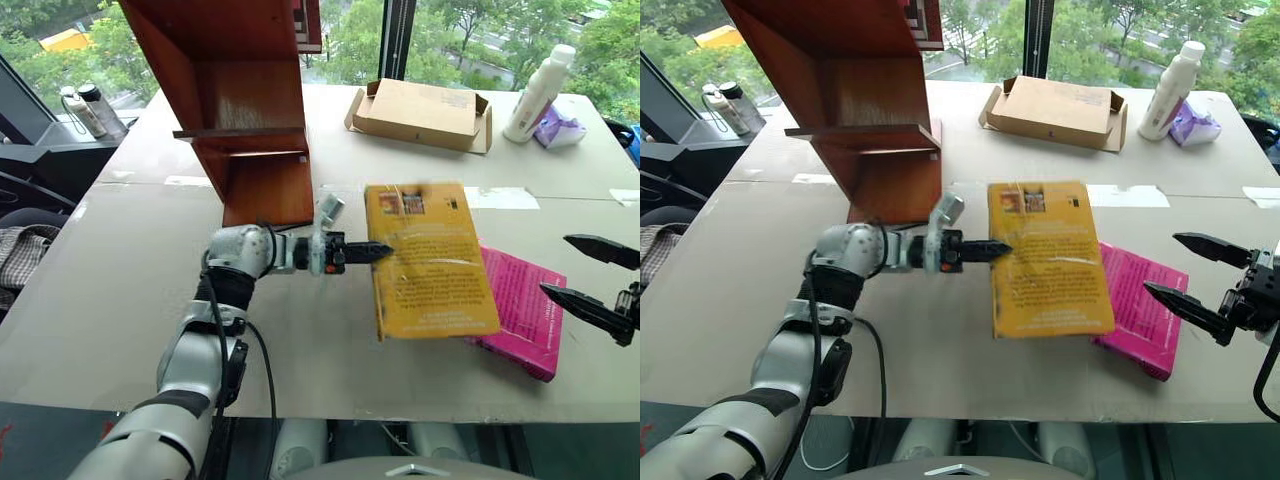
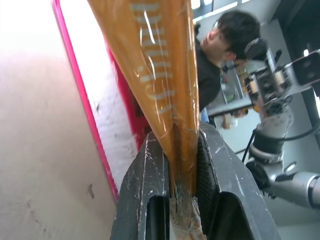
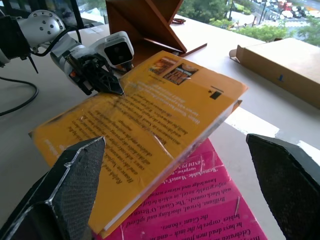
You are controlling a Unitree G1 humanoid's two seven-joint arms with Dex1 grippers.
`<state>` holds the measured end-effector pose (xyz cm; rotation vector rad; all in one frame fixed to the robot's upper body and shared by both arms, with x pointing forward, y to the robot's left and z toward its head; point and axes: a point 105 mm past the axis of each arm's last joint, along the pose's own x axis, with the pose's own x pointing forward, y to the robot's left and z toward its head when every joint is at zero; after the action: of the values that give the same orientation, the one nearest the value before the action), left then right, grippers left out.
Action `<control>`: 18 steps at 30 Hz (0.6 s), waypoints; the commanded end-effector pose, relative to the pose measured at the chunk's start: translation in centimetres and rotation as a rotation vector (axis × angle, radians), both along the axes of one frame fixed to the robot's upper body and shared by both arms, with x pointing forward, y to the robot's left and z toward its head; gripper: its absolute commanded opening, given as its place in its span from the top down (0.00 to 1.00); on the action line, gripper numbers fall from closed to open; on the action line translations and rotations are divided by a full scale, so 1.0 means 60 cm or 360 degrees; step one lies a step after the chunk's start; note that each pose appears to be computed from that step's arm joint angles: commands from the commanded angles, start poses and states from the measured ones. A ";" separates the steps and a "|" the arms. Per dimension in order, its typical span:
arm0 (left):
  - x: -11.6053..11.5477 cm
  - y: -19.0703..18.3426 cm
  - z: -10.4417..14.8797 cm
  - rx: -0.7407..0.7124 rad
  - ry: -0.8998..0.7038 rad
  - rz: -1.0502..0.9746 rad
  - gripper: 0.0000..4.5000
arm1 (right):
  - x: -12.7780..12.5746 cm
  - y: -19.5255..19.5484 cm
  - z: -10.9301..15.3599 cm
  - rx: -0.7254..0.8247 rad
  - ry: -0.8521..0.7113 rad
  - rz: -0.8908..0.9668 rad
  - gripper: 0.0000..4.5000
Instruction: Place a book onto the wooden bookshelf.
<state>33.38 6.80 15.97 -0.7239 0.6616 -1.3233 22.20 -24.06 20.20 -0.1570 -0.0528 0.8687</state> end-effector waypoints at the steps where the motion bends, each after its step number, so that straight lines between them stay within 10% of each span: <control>1: -0.009 0.009 0.086 -0.0129 -0.0178 -0.0024 0.97 | 0.016 0.001 0.012 0.0021 -0.0093 -0.0007 0.00; 5: -0.010 0.019 0.140 -0.0085 -0.0446 0.0075 0.97 | 0.038 0.004 0.019 0.0058 -0.0146 0.0011 0.00; 18: -0.049 -0.033 0.347 0.0823 -0.3025 0.0430 0.97 | 0.084 -0.058 0.072 0.0115 -0.0405 -0.0173 0.00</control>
<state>31.59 5.21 32.49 0.7335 -0.4184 -1.0836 27.63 -26.65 22.45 -0.1344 -0.2416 0.7630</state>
